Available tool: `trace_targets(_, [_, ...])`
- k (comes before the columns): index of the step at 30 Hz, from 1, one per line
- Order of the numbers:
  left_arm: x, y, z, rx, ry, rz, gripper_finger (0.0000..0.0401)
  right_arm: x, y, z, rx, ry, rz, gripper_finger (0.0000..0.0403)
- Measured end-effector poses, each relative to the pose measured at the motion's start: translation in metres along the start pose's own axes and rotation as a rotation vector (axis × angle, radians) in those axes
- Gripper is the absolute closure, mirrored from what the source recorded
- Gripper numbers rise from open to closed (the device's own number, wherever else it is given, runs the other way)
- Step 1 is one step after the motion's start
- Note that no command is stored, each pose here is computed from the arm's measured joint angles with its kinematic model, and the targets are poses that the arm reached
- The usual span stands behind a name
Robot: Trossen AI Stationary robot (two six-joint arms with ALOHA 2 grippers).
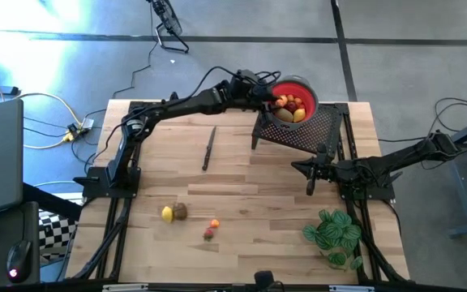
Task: Pick & Place Fruit
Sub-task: Put the orange pear into the red strainer bowl on the shelf
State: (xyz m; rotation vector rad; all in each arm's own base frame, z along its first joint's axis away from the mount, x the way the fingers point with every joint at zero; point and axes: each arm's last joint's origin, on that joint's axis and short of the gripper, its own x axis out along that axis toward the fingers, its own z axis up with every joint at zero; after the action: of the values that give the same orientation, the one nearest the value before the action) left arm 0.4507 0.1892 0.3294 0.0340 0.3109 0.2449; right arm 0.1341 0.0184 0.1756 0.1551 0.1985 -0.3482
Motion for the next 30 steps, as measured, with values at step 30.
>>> trace_targets(30, [0.016, -0.003, -0.018, -0.068, 0.057, -0.007, 0.0265, 0.000, 0.000, -0.002, -0.009, 0.014, -0.005, 0.0401])
